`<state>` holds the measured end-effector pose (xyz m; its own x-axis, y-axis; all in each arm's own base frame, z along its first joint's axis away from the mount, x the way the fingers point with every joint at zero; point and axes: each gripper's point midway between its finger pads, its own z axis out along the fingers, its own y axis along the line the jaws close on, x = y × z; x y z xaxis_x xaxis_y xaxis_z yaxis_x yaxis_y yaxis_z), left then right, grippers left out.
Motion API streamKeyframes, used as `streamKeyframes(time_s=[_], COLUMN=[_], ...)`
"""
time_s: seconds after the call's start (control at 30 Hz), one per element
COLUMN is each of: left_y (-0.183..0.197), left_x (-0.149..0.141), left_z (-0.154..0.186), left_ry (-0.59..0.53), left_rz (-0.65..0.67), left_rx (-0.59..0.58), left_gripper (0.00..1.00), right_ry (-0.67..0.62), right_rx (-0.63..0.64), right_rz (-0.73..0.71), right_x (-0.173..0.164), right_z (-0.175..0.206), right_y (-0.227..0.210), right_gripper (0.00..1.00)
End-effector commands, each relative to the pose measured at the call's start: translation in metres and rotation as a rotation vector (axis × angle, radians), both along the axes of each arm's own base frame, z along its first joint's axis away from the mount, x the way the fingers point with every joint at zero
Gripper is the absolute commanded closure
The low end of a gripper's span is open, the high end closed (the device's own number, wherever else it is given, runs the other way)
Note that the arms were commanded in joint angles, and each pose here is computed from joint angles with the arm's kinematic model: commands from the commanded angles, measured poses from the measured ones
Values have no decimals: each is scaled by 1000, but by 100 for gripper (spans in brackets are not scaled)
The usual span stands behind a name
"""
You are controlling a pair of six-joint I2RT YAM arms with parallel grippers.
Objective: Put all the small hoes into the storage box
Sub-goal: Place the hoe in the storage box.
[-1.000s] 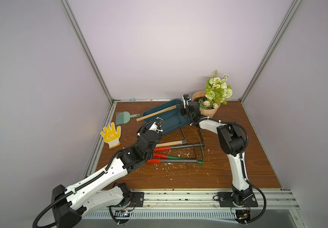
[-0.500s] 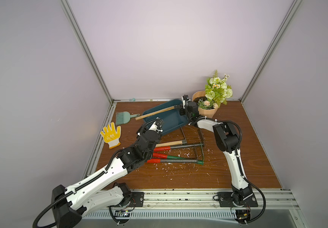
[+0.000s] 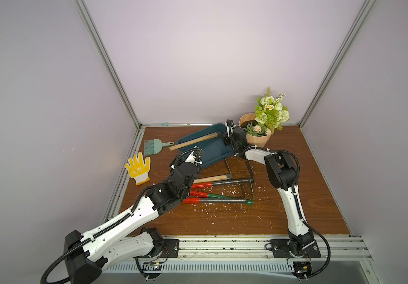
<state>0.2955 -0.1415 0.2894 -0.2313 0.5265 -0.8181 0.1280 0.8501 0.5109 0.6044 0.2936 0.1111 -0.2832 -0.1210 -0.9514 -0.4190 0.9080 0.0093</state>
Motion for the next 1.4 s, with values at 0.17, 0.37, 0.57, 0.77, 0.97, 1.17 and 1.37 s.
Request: streamKeyframes(time_s=[0.17, 0.37, 0.57, 0.77, 0.97, 1.17, 1.37], left_y=[5, -4, -18, -18, -17, -25, -29], left_x=[-1, 6, 24, 40, 46, 43, 38], left_z=[-3, -8, -38, -70, -86, -99, -104], left_ry=[5, -19, 32, 100, 135, 182, 198], left_rz=[16, -38, -62, -154, -221, -267, -305], left_rx=[-37, -203, -248, -446, -540, -534, -522], left_gripper=[25, 25, 24, 24, 24, 25, 25], right_ry=[-178, -254, -91, 56, 187, 258, 295], right_rx=[28, 39, -45, -112, -138, -150, -146], right_rz=[23, 85, 108, 143, 180, 197, 217], right_x=[-18, -65, -120, -182, -205, -204, -197], right_z=[100, 152, 127, 86, 46, 20, 8], right_y=[-10, -14, -14, -12, -6, 5, 16], right_gripper=[69, 68, 68, 69, 70, 70, 70])
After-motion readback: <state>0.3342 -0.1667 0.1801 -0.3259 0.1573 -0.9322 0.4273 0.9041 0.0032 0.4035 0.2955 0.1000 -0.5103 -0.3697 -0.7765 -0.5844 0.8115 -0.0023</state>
